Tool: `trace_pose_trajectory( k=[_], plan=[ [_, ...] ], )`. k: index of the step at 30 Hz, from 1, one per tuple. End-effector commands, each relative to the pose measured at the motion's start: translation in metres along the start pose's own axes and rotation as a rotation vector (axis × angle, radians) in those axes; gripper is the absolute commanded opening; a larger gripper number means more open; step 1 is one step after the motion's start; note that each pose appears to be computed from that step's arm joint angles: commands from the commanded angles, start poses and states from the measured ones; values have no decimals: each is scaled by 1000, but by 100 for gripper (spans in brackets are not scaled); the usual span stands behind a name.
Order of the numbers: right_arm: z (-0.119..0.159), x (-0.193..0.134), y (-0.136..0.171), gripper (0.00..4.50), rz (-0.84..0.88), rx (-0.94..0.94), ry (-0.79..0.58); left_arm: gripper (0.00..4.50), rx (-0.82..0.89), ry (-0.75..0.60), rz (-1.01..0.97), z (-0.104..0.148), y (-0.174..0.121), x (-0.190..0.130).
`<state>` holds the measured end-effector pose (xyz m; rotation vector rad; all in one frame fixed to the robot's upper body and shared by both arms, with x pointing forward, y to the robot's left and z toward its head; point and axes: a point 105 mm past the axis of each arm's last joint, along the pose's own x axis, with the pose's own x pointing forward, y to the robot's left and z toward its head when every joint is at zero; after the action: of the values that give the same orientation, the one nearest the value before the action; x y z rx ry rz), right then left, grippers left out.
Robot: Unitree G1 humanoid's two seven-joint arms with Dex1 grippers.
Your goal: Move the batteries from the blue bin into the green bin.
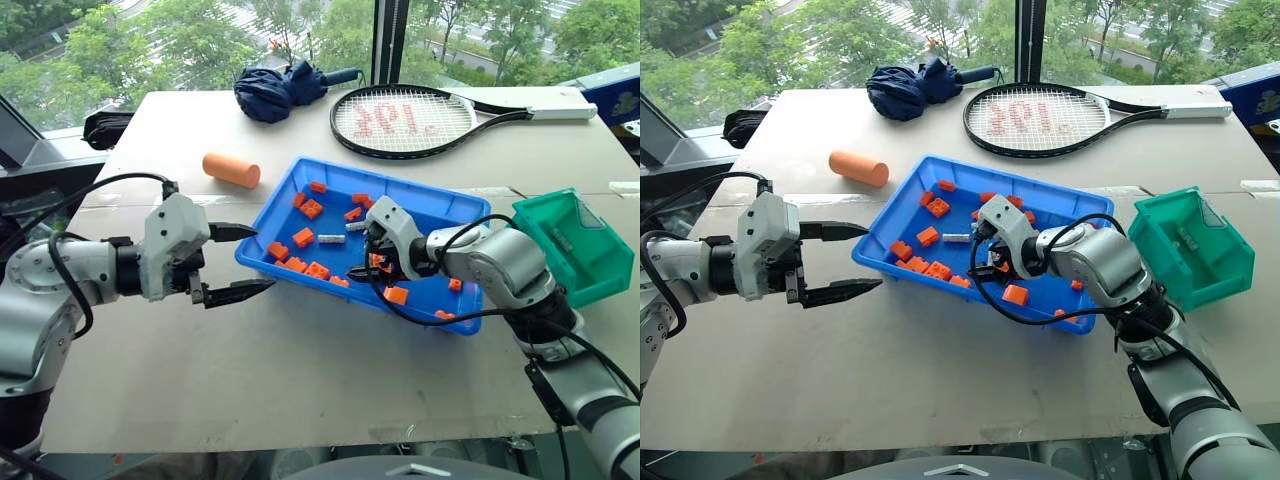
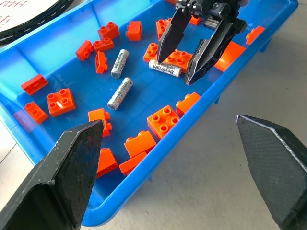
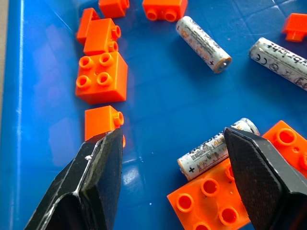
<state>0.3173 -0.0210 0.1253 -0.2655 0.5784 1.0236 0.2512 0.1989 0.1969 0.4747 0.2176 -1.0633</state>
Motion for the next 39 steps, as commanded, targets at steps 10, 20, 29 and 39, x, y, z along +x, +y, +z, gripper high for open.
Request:
trace_pose_trajectory(
  k=[10, 20, 29, 39],
  plan=[
    [2, 1, -8, 332, -67, -18, 12, 450, 44, -29, 0, 17, 1, 1],
    [9, -10, -7, 332, -92, -20, -17, 450, 44, -36, -7, 18, 0, 3],
    [6, -17, -3, 332, -85, -78, -10, 450, 49, -44, -14, 20, -1, 5],
    [0, -21, -6, 332, -140, -117, 18, 450, 50, -46, -18, 19, -1, 6]
  ],
)
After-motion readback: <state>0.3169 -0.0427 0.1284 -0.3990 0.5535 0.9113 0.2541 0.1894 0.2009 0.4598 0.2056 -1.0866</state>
